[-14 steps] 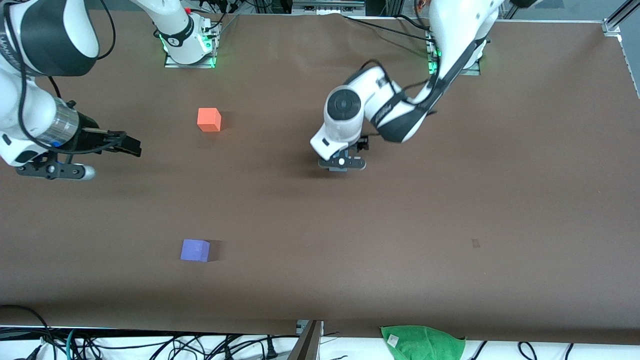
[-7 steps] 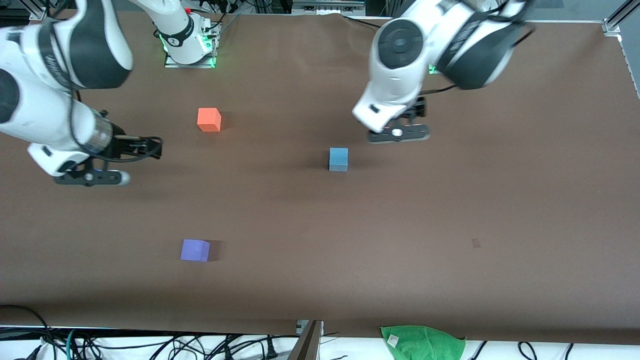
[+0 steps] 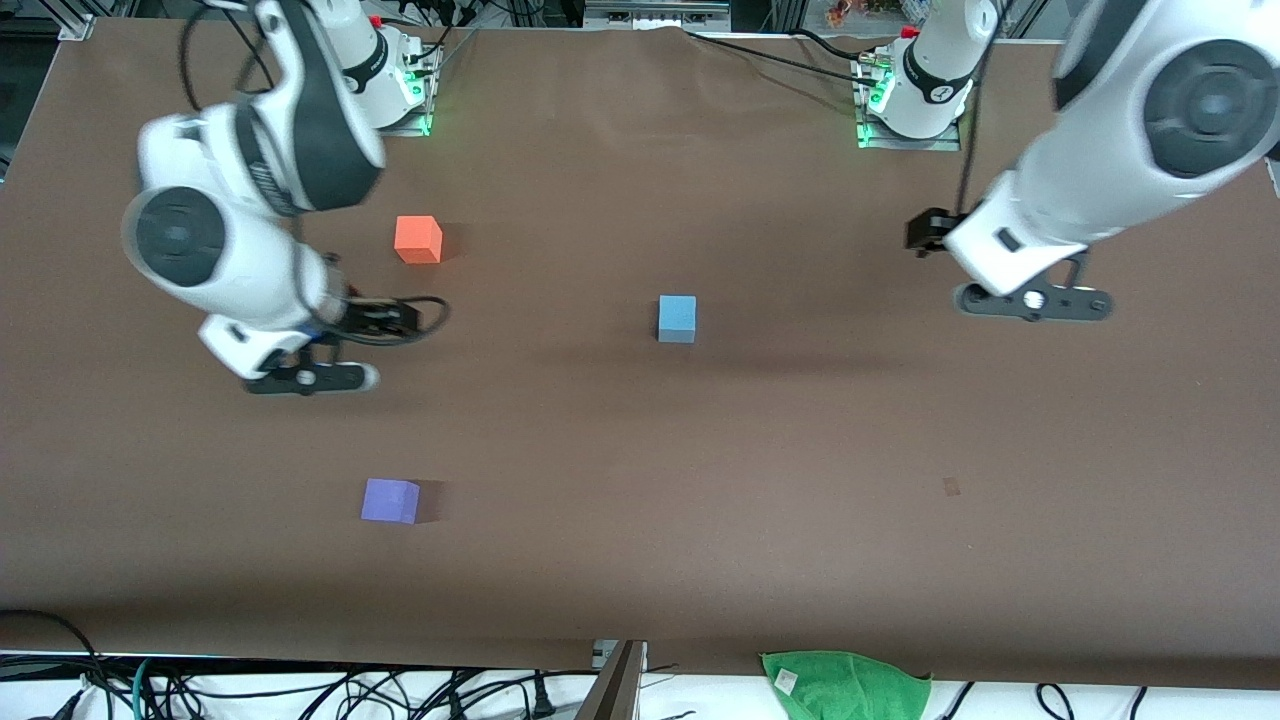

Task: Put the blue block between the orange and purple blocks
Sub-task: 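Withdraw the left gripper while the right gripper reaches the blue cube, then close the right gripper on the light blue cube and lift it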

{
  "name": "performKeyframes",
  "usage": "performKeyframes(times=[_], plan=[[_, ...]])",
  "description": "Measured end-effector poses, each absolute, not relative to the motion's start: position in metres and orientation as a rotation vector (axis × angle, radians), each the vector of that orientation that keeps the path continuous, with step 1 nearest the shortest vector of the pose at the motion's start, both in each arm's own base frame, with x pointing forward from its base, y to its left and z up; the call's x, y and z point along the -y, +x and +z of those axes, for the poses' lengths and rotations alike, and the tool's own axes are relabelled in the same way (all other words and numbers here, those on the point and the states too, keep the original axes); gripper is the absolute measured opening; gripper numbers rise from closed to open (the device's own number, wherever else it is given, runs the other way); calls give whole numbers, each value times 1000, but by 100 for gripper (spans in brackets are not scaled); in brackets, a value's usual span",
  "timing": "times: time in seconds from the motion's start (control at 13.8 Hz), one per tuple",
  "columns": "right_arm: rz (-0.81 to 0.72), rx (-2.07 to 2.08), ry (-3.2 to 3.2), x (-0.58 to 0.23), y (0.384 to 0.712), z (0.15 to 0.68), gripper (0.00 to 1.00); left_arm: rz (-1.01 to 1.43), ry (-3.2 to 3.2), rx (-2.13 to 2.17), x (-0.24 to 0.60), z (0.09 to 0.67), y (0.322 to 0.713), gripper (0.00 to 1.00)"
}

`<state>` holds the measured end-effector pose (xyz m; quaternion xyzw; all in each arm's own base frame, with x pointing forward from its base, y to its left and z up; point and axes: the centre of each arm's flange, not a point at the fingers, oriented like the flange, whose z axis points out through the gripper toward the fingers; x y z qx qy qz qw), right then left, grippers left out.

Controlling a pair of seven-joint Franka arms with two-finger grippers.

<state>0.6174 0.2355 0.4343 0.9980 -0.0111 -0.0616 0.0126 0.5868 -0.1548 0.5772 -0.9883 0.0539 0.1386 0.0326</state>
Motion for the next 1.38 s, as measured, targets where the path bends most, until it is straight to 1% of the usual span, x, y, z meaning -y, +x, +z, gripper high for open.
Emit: performKeyframes(times=[0.22, 0.36, 0.51, 0.65, 0.8, 0.94, 1.16, 1.38], plan=[[-157, 190, 3121, -314, 602, 396, 100, 376, -3068, -305, 115, 573, 602, 100], [-115, 253, 3140, -369, 583, 377, 100, 264, -3102, -381, 79, 569, 606, 100], [-53, 284, 3164, -422, 562, 359, 100, 157, -3127, -394, 41, 568, 596, 100], [8, 266, 3201, -475, 539, 339, 100, 61, -3132, -303, 13, 574, 575, 100], [58, 237, 3239, -520, 520, 320, 100, 35, -3134, -204, 3, 576, 555, 100], [101, 217, 3270, -553, 504, 300, 100, 23, -3134, -173, 7, 576, 546, 100], [119, 155, 3263, -580, 481, 269, 100, 9, -3133, -202, 23, 577, 546, 100], [145, 89, 3226, -585, 473, 253, 100, 10, -3135, -181, 17, 576, 546, 100]])
